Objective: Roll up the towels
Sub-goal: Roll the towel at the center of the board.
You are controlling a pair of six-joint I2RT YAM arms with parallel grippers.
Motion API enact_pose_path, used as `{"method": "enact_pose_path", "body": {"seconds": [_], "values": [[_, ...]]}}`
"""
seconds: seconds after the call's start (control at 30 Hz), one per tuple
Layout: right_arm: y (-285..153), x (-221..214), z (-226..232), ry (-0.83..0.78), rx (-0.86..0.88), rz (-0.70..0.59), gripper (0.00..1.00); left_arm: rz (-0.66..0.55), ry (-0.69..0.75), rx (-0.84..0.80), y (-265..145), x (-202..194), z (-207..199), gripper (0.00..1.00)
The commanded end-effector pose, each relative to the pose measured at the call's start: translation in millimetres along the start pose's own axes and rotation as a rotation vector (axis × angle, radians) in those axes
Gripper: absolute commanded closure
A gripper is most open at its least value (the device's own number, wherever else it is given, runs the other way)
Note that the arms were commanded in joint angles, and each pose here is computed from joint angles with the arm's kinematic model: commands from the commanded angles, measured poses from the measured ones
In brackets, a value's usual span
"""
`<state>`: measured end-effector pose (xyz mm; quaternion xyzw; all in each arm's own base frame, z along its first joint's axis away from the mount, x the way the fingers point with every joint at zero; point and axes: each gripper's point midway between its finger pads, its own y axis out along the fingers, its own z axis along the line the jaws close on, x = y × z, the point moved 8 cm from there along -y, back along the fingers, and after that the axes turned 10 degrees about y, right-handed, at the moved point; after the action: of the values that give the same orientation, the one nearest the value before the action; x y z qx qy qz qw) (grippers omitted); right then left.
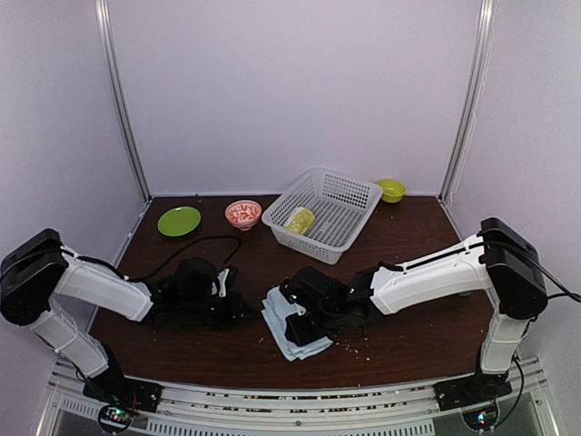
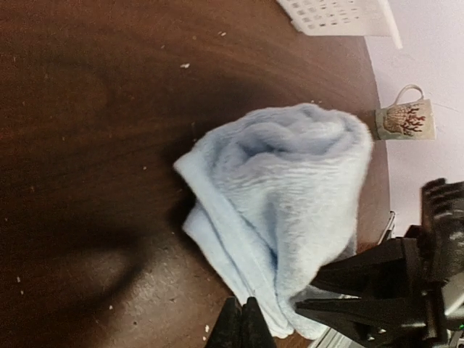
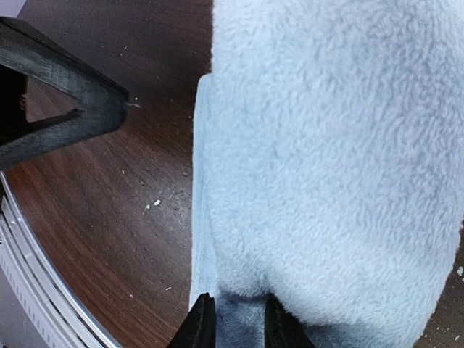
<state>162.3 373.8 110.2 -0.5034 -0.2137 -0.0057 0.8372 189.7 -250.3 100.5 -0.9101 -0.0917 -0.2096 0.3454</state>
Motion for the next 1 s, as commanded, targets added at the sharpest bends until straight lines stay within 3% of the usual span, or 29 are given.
{"method": "enact_pose_path", "body": {"seconds": [0.0, 0.17, 0.5, 0.8, 0.97], "values": [[10.9, -10.0, -8.9, 0.008, -0.045, 0.036, 0.76, -0.069, 0.078, 0.021, -23.0, 17.3, -19.4, 1.00], [19.6, -15.1, -12.1, 0.006, -0.058, 0.056, 0.75, -0.113, 0.138, -0.008, -25.3, 44.0, -46.3, 1.00], [19.9, -15.5, -10.9, 0.020, -0.040, 0.055, 0.73, -0.093, 0.168, -0.086, 9.8, 69.9, -68.5, 1.00], [17.8, -14.5, -6.0, 0.011, 0.000, 0.055, 0.71, -0.025, 0.127, -0.109, 44.9, 63.6, -49.5, 1.00], [6.0, -11.0, 1.0, -0.017, 0.049, 0.039, 0.61, 0.011, 0.064, -0.127, 60.4, 59.3, -28.3, 1.00]]}}
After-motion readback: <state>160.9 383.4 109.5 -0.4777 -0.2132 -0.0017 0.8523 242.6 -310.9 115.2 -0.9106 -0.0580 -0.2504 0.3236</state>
